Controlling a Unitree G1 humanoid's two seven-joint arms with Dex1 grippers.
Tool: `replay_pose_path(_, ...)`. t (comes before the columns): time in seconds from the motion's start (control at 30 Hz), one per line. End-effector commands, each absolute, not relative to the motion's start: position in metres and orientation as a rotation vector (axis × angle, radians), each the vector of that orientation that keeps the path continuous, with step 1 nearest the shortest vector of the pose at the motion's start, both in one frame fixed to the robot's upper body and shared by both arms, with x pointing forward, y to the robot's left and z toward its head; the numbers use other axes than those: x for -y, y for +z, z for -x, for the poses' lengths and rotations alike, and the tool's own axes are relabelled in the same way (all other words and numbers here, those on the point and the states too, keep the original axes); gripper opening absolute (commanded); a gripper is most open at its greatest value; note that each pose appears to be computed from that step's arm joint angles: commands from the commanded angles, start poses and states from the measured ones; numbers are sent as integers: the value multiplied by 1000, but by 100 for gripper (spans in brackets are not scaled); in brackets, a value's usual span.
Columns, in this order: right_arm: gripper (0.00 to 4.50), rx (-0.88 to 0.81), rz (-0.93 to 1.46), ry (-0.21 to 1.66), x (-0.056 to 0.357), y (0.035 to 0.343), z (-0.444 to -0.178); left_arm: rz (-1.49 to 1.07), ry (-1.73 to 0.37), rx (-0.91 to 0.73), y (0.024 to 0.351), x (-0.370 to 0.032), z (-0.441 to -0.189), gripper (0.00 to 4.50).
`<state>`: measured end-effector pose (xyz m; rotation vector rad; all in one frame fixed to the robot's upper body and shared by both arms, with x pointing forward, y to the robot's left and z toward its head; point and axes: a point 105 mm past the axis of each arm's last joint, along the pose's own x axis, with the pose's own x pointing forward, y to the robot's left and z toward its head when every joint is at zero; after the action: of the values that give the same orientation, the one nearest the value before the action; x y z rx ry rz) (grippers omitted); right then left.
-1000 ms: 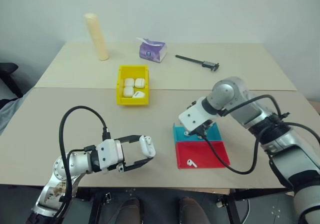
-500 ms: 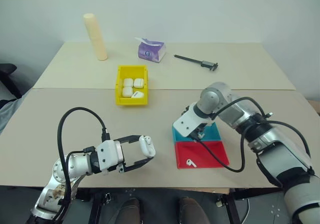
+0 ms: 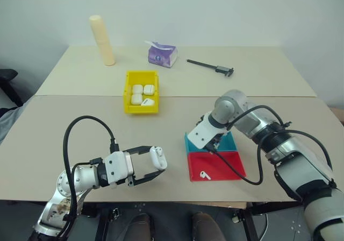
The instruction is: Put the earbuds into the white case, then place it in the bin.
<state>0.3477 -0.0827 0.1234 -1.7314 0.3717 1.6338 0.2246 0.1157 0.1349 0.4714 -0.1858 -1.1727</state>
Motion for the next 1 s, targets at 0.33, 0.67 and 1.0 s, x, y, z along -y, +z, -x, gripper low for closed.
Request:
replay_pose_path(0.33,215,-346,1759,1641,81,122,-347,-508,-1176,229,142,-114,-223,277)
replay_pose_path(0.67,215,-339,1759,1663,81,121,-344,-514,-1175,230,141,-114,-224,277)
replay_pose_path(1.0,163,-344,1770,1658,82,117,-344,-519,-1172,223,139,-115,-222,277)
